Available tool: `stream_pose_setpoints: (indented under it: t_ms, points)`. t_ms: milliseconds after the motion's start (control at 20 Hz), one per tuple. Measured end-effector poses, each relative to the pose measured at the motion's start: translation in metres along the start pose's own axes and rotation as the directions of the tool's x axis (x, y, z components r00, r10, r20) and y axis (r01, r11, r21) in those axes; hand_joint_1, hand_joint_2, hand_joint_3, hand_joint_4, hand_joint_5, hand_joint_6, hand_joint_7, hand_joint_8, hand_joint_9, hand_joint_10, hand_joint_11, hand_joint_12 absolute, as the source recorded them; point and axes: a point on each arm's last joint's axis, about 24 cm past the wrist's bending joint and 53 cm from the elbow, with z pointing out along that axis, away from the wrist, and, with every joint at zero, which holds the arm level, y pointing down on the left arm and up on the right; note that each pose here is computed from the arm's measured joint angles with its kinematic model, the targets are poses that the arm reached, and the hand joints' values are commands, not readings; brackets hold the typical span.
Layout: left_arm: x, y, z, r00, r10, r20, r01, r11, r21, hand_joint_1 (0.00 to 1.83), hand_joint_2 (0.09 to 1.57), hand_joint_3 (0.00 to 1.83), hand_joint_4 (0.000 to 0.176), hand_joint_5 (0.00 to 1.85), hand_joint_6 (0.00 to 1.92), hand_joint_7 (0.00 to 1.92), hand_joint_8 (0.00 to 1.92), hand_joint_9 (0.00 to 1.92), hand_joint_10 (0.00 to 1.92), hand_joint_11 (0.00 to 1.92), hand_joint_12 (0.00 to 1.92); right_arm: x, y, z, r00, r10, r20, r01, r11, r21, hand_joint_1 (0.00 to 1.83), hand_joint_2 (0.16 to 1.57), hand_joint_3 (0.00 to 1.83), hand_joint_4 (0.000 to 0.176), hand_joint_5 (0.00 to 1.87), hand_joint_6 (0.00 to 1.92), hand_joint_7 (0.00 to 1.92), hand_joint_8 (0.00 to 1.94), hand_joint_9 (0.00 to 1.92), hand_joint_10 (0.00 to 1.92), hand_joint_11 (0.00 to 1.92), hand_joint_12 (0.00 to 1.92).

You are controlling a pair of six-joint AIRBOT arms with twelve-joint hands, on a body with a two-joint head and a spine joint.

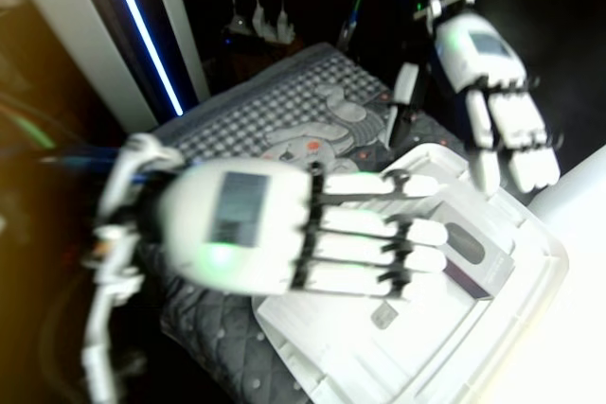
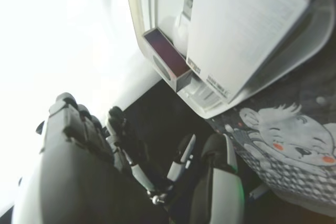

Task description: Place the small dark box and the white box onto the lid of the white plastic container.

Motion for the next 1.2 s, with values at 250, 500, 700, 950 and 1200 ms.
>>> stream_pose_setpoints:
  t_ms: [250, 500, 700, 950, 1200]
  points:
    - [-0.027, -0.027, -0.026, 0.9962, 0.006, 0.087, -0.014, 0.9955, 0.094, 1.03, 0.79, 0.0, 0.172, 0.0, 0.0, 0.0, 0.0, 0.0, 0.0, 0.04, 0.02, -0.015, 0.031, -0.018, 0.999, 0.002, 0.036, 0.001, 0.995, -0.1, 0.74, 0.76, 0.0, 0.095, 0.0, 0.0, 0.0, 0.0, 0.0, 0.0, 0.0, 0.0]
    - [-0.045, -0.048, -0.067, 0.9837, -0.006, 0.18, -0.028, 0.982, 0.187, 0.94, 0.77, 0.0, 0.176, 0.0, 0.0, 0.0, 0.0, 0.0, 0.0, 0.0, 0.0, -0.022, 0.072, -0.033, 0.998, 0.022, 0.066, -0.007, 0.973, -0.231, 0.72, 0.74, 0.0, 0.113, 0.0, 0.0, 0.0, 0.0, 0.0, 0.0, 0.0, 0.0]
    - [-0.046, -0.063, -0.09, 0.9728, -0.028, 0.23, -0.033, 0.9667, 0.254, 0.91, 0.76, 0.0, 0.176, 0.0, 0.0, 0.0, 0.0, 0.0, 0.0, 0.0, 0.0, 0.0, 0.067, -0.054, 0.997, 0.064, 0.04, -0.051, 0.964, -0.262, 0.76, 0.73, 0.0, 0.082, 0.0, 0.0, 0.0, 0.0, 0.0, 0.0, 0.06, 0.03]
    - [-0.046, -0.069, -0.118, 0.9636, -0.071, 0.258, -0.01, 0.9534, 0.301, 0.81, 0.79, 0.01, 0.176, 0.0, 0.0, 0.0, 0.0, 0.0, 0.0, 0.0, 0.0, -0.008, 0.085, -0.073, 0.984, 0.151, 0.092, -0.109, 0.928, -0.356, 0.78, 0.67, 0.0, 0.16, 0.0, 0.0, 0.0, 0.0, 0.0, 0.0, 0.0, 0.33]
    - [-0.052, -0.067, -0.137, 0.9473, -0.124, 0.295, 0.023, 0.9457, 0.324, 0.9, 0.85, 0.02, 0.151, 0.0, 0.0, 0.0, 0.0, 0.0, 0.0, 0.0, 0.0, 0.012, 0.083, -0.088, 0.978, 0.196, 0.068, -0.156, 0.912, -0.38, 0.8, 0.67, 0.0, 0.176, 0.0, 0.0, 0.0, 0.0, 0.0, 0.0, 0.0, 0.35]
